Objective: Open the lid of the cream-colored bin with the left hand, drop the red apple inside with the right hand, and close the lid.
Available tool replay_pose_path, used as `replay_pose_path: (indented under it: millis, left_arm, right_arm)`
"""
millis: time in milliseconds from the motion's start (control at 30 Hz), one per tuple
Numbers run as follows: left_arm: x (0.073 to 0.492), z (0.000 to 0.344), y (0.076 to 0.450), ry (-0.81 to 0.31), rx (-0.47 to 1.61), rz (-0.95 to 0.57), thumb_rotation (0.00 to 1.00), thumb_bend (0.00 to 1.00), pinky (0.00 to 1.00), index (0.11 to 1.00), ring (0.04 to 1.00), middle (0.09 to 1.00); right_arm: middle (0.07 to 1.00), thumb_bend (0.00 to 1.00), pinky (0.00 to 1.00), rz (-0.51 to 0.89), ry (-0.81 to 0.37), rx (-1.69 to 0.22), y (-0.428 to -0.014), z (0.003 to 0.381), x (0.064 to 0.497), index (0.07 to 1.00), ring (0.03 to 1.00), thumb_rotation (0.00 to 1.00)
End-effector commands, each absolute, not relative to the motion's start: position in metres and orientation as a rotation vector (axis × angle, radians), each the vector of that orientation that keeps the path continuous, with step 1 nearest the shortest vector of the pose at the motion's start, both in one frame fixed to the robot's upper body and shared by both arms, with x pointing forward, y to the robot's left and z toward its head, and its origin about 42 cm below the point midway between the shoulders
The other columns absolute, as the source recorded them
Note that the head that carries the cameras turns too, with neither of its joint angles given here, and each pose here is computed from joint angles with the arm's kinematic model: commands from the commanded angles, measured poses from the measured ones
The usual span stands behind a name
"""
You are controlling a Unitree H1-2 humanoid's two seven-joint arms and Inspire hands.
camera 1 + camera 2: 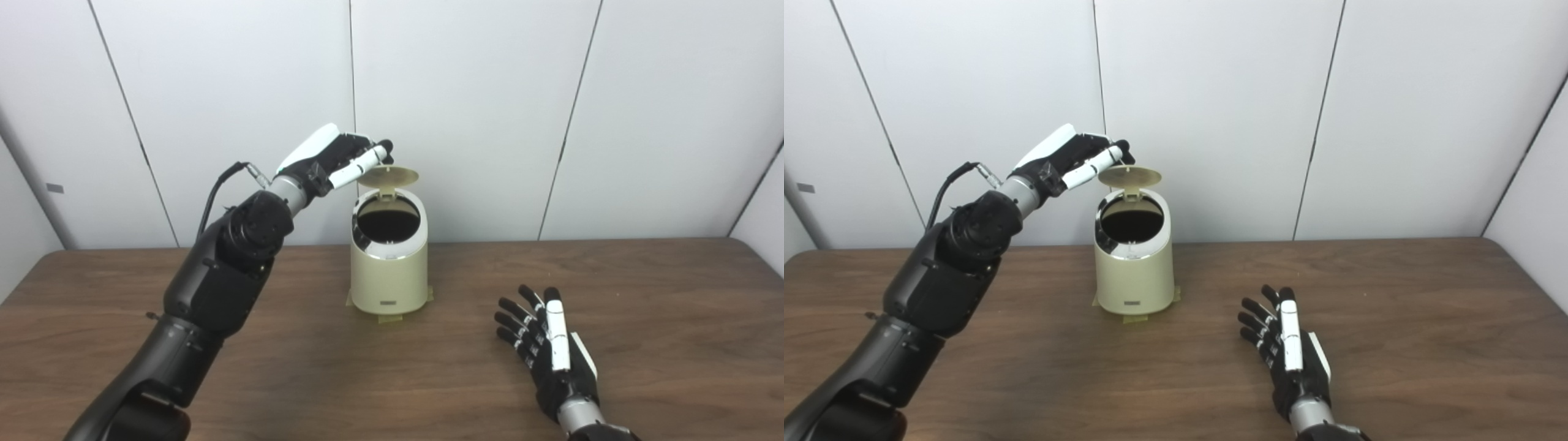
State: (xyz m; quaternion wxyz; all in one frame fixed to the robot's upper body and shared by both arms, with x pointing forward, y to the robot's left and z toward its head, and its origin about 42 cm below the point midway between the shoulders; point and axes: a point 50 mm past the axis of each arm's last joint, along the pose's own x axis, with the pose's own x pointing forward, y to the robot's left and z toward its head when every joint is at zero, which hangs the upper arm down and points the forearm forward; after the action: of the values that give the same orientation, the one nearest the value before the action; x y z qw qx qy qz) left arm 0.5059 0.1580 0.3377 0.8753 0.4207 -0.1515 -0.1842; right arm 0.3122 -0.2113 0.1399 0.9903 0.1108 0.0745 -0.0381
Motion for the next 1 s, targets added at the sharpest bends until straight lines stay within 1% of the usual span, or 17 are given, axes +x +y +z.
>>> replay_pose_path:
  millis: [0,67,100,267,367,400,600,667,800,867,967]
  left_arm:
    - [0.504,0.368,0.157,-0.429,0.91,-0.361,1.0,0.39,0.81,0.674,0.722,0.667]
    - [0.502,0.367,0.157,-0.431,0.931,-0.362,1.0,0.39,0.81,0.672,0.722,0.666]
    - [0.5,0.366,0.156,-0.427,0.952,-0.36,1.0,0.41,0.81,0.672,0.728,0.669]
    - [0.489,0.357,0.156,-0.417,1.03,-0.389,1.0,0.45,0.76,0.676,0.731,0.683]
    - [0.483,0.351,0.157,-0.425,1.087,-0.413,1.0,0.44,0.72,0.682,0.718,0.69]
    - [0.481,0.349,0.157,-0.43,1.101,-0.42,1.0,0.43,0.72,0.681,0.716,0.69]
    - [0.477,0.338,0.161,-0.417,1.164,-0.457,1.0,0.4,0.76,0.689,0.753,0.73]
    - [0.475,0.337,0.161,-0.399,1.211,-0.487,1.0,0.41,0.78,0.707,0.776,0.752]
    - [0.471,0.335,0.16,-0.398,1.332,-0.525,1.0,0.43,0.77,0.733,0.793,0.76]
    - [0.47,0.335,0.158,-0.386,1.408,-0.552,1.0,0.47,0.8,0.767,0.824,0.798]
    - [0.468,0.333,0.156,-0.367,1.47,-0.57,1.0,0.5,0.86,0.799,0.867,0.842]
  right_arm:
    - [0.801,0.53,0.9,-0.089,0.136,0.224,-0.209,0.147,0.321,0.906,0.807,1.0]
    - [0.792,0.53,0.9,-0.098,0.139,0.224,-0.209,0.146,0.322,0.902,0.803,1.0]
    - [0.788,0.52,0.9,-0.103,0.14,0.223,-0.209,0.146,0.322,0.899,0.797,1.0]
    - [0.778,0.53,0.87,-0.095,0.135,0.181,-0.207,0.143,0.324,0.889,0.776,1.0]
    - [0.776,0.53,0.85,-0.084,0.134,0.159,-0.206,0.141,0.325,0.888,0.772,1.0]
    - [0.777,0.53,0.85,-0.082,0.135,0.157,-0.206,0.141,0.325,0.889,0.774,1.0]
    - [0.773,0.53,0.85,-0.086,0.129,0.146,-0.205,0.142,0.325,0.885,0.778,1.0]
    - [0.769,0.53,0.84,-0.083,0.117,0.109,-0.205,0.141,0.325,0.883,0.773,1.0]
    - [0.766,0.55,0.84,-0.083,0.115,0.078,-0.204,0.139,0.327,0.875,0.773,1.0]
    - [0.766,0.55,0.84,-0.083,0.116,0.081,-0.204,0.138,0.327,0.875,0.774,1.0]
    - [0.765,0.54,0.84,-0.082,0.114,0.081,-0.204,0.138,0.327,0.876,0.775,1.0]
